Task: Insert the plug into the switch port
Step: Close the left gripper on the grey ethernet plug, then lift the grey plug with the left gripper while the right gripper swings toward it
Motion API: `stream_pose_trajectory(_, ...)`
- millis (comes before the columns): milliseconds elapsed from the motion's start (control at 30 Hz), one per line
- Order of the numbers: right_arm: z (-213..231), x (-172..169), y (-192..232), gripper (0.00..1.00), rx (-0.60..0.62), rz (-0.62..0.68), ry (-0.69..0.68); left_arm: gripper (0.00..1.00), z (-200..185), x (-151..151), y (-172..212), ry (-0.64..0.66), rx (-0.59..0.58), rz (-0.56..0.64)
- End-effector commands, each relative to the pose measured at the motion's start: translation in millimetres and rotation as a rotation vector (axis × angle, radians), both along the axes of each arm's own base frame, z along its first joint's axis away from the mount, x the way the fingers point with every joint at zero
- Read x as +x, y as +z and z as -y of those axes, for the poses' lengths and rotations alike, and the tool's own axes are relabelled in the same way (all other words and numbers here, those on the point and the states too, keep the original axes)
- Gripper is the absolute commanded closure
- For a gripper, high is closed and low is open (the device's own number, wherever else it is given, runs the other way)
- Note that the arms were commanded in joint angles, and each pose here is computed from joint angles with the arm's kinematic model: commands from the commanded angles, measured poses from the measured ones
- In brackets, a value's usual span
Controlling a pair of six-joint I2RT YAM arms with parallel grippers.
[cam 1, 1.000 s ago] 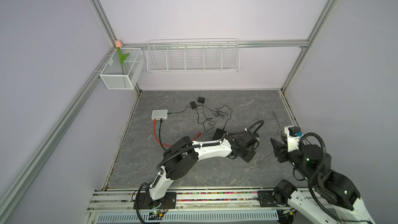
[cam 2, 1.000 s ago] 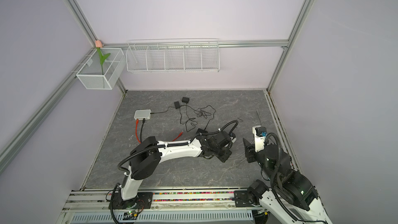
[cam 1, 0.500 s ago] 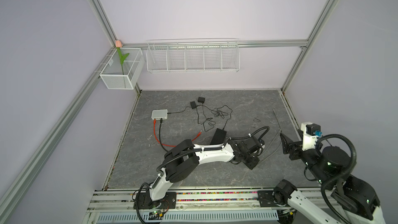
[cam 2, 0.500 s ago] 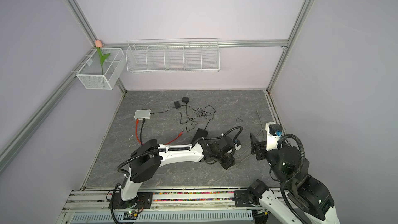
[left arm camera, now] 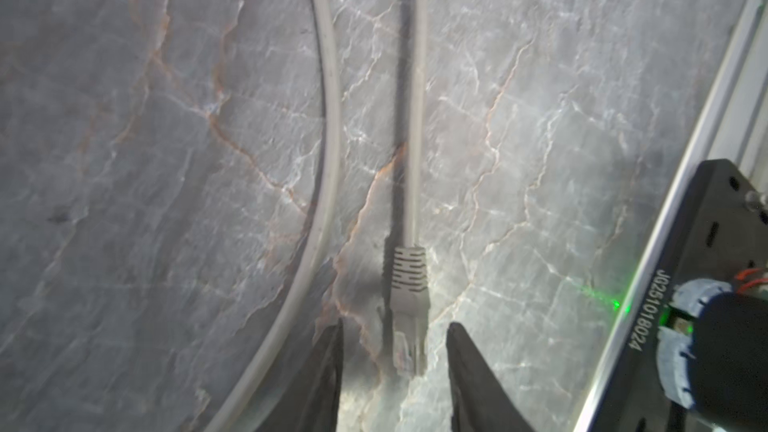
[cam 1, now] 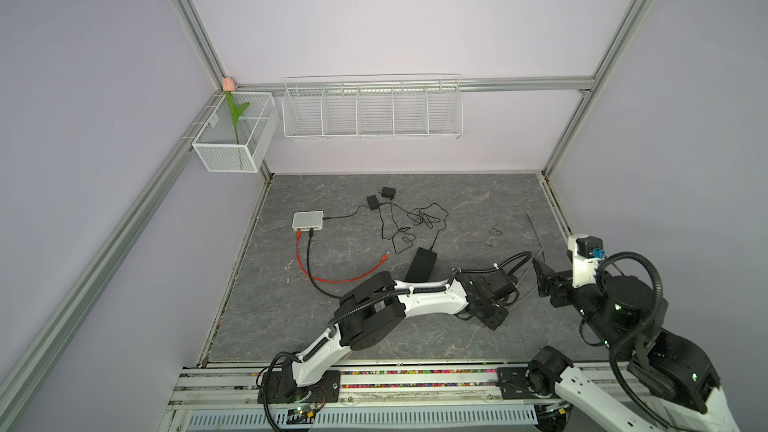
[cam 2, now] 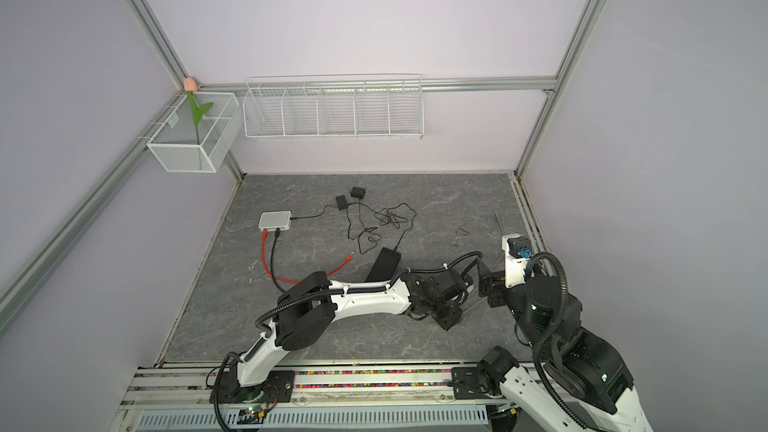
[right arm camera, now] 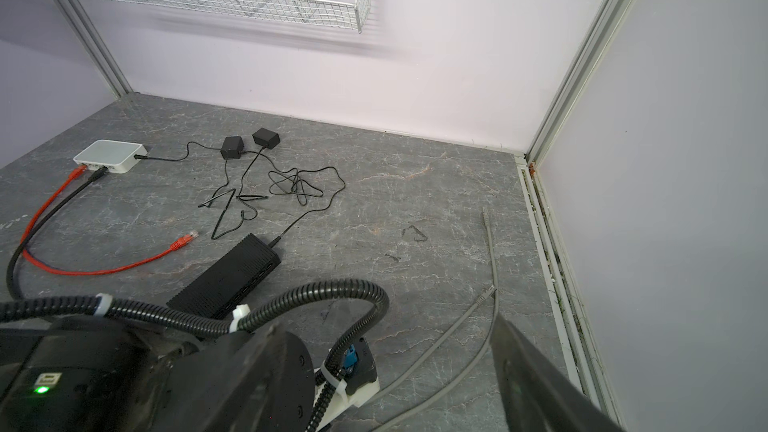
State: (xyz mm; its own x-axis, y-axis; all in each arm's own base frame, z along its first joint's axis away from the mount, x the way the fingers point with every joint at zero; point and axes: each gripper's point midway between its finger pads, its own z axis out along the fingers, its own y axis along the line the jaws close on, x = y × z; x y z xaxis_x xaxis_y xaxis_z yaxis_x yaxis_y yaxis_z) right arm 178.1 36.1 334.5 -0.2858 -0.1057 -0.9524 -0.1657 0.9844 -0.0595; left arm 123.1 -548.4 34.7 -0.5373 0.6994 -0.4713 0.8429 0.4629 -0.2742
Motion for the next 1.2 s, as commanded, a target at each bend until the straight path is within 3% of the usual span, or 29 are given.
stream_pose_trajectory(0,2,-2,-2,0.19,0.012,0.005,-0.004,0.59,2,-3,-5,0.005,0.034,0.01)
stream_pose_trajectory(400,4,-5,-2,0.19,0.016,0.013,-0.005,0.62,-5,-16,-27,-0.022,0.144,0.034)
stream_pose_trajectory(633,6,-6,2,0.2,0.022,0.027,-0.007,0.78,-31,3,-43,0.044,0.271,0.154)
stream_pose_trajectory(800,6,-7,9,0.2,0.03,0.044,-0.004,0.92,-35,12,-40,0.068,0.266,0.209)
stream_pose_trajectory(1000,9,-10,15,0.21,0.022,0.056,-0.004,0.97,-41,33,5,0.082,0.237,0.35)
stream_pose_trajectory(1167,14,-11,13,0.21,0.004,0.058,-0.019,0.99,-71,66,68,0.145,0.226,0.561)
